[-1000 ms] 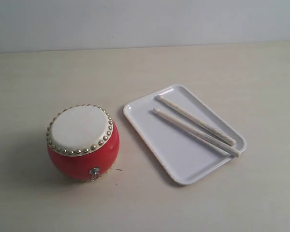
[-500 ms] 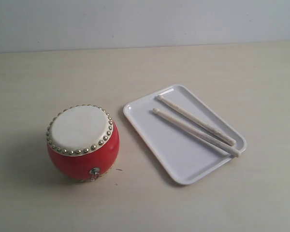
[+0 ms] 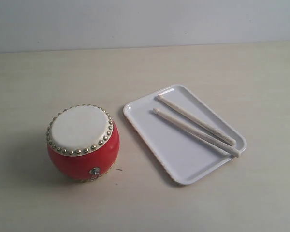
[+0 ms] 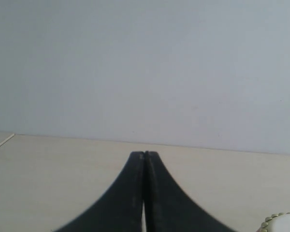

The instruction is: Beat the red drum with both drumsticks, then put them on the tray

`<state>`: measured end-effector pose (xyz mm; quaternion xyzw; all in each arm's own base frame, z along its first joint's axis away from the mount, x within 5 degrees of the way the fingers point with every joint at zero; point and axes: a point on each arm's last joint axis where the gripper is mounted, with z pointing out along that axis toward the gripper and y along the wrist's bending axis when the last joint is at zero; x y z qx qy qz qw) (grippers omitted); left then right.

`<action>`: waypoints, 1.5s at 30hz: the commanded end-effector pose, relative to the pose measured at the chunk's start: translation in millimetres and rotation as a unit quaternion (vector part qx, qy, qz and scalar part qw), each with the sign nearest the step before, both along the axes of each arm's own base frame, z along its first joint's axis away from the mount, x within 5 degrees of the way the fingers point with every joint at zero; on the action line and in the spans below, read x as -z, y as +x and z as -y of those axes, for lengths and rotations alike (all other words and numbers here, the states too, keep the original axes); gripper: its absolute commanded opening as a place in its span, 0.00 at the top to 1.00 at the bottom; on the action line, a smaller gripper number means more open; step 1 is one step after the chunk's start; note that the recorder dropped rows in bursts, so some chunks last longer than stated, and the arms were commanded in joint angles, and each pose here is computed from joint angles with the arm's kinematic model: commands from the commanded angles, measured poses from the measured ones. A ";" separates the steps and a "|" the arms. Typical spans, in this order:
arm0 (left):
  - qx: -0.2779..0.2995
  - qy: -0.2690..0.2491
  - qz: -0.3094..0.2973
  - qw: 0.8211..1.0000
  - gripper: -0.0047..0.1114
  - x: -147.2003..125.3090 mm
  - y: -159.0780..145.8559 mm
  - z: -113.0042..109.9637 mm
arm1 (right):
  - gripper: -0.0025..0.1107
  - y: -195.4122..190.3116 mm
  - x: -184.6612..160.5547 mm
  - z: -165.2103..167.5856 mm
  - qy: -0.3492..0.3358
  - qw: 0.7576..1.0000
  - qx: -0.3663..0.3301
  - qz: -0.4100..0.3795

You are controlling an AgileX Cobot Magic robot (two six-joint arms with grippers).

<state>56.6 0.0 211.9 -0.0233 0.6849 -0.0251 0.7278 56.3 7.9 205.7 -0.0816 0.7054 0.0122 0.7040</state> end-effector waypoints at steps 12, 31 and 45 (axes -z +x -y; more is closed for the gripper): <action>0.000 -0.002 0.006 1.000 0.96 -0.1 -0.4 -0.1 | 0.98 -0.2 5.7 2.4 0.048 0.998 0.016 -0.030; 0.000 -0.002 0.006 1.000 0.96 -0.1 -0.4 -0.1 | 0.98 -0.2 8.6 7.9 0.046 0.996 0.064 -0.044; 0.000 -0.002 0.006 1.000 0.96 -0.1 -0.4 -0.1 | 0.98 -0.2 8.6 7.9 0.046 0.996 0.064 -0.044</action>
